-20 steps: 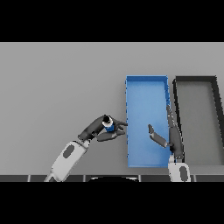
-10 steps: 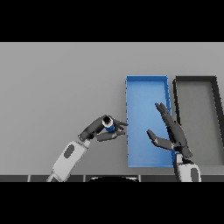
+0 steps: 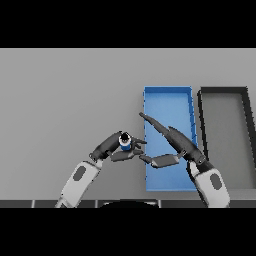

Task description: Pick up the blue pipe and place it into the blue bin.

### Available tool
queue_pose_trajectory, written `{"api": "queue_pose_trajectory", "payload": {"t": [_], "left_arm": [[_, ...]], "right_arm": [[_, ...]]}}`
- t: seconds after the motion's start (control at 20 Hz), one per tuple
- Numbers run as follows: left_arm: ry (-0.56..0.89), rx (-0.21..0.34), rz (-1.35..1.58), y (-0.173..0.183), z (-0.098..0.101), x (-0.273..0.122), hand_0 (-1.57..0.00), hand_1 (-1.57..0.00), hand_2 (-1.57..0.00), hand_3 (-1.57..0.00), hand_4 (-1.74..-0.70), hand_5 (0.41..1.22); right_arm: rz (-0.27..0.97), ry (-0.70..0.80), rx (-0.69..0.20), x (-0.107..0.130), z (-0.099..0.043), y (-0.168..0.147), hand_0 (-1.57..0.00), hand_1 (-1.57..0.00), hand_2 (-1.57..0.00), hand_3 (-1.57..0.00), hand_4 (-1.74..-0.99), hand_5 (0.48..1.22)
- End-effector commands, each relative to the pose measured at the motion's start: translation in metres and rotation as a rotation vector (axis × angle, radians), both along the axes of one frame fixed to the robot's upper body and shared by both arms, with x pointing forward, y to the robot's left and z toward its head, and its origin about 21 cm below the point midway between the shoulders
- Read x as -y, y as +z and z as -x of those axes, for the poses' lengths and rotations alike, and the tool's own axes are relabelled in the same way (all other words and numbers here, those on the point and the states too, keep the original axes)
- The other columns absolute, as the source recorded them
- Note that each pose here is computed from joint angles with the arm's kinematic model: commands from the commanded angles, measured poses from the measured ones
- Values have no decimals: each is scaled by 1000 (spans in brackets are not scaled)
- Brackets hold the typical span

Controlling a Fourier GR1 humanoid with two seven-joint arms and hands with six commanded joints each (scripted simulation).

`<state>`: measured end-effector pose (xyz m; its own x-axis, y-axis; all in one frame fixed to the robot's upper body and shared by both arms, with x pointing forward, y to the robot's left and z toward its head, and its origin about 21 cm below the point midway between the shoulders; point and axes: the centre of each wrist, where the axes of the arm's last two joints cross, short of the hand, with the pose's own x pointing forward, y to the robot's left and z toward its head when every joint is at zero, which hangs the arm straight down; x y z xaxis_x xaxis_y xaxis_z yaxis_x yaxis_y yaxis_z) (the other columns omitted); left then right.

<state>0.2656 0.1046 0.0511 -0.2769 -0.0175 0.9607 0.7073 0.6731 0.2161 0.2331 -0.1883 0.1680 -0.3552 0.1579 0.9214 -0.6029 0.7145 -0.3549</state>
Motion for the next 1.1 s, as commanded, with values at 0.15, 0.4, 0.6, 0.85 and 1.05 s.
{"api": "queue_pose_trajectory", "payload": {"t": [0.15,0.4,0.6,0.85,1.05], "left_arm": [[-8,12,14,0,-2,-3,-1571,-1571,-1571,-1571,-1466,1221],[-34,-41,26,-2,-5,-2,-1571,-1571,-1571,-1571,-1469,1221],[-18,-19,1,-3,-3,-5,-1571,-1571,-1571,-1571,-1469,1221],[-8,-44,-34,1,-8,-7,-1571,-1571,-1571,-1571,-1560,1221],[0,-52,-40,0,-5,-3,-1571,-1571,-1571,-1511,-1662,1221]], "right_arm": [[32,114,-38,-25,-8,5,1,0,-45,1,-1282,555],[99,189,-5,-51,-24,22,-7,-16,-66,1,-1223,540],[131,232,-15,-67,-38,26,-27,-39,-91,1,-1184,516],[170,281,-18,-84,-47,25,-507,-530,-538,-401,-1331,489],[138,306,-40,-92,-49,23,-1126,-1127,-1148,-953,-1551,596]]}}
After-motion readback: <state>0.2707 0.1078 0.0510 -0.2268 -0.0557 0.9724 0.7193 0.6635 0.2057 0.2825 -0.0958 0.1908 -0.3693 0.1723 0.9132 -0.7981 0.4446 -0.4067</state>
